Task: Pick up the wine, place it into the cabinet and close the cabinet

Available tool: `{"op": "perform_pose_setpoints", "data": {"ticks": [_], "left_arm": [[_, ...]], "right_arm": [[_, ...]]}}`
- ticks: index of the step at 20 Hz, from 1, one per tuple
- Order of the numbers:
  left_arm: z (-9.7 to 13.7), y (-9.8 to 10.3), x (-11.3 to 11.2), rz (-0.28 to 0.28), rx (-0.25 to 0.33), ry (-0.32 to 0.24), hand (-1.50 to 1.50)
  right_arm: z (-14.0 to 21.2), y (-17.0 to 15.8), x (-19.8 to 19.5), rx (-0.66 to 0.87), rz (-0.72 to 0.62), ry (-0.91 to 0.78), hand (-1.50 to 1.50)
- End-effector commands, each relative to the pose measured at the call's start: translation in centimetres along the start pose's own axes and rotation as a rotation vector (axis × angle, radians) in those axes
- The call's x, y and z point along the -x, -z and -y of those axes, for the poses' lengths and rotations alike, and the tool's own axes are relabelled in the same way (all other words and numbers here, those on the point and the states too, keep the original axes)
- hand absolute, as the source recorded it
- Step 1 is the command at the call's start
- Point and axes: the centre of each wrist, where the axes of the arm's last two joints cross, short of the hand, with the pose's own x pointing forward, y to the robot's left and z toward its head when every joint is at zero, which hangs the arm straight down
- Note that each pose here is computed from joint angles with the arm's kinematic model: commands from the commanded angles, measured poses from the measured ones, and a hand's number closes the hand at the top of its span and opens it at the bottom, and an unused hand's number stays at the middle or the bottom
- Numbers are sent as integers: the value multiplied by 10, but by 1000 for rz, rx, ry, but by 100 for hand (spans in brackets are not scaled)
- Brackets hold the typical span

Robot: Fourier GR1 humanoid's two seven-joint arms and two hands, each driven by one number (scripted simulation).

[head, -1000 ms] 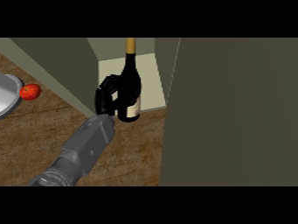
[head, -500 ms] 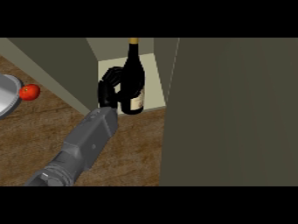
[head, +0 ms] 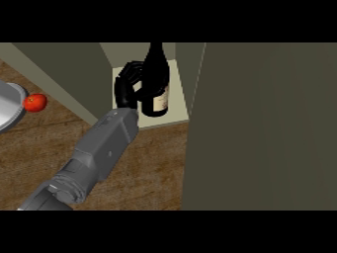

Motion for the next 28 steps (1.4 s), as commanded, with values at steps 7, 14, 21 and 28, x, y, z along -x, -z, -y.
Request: {"op": "perform_pose_setpoints", "data": {"ticks": [7, 14, 21, 28], "left_arm": [[16, 12, -24, -47, -17, -2, 150], [20, 17, -33, -55, -38, -9, 150], [-15, 32, -31, 73, -70, 312, 150], [-27, 35, -28, 102, -158, 458, 150]], "right_arm": [[8, -1, 0, 16, 13, 3, -150], [6, -1, 1, 9, 4, -3, -150], [7, -7, -1, 16, 18, -16, -150], [6, -8, -2, 2, 18, -4, -150]]}}
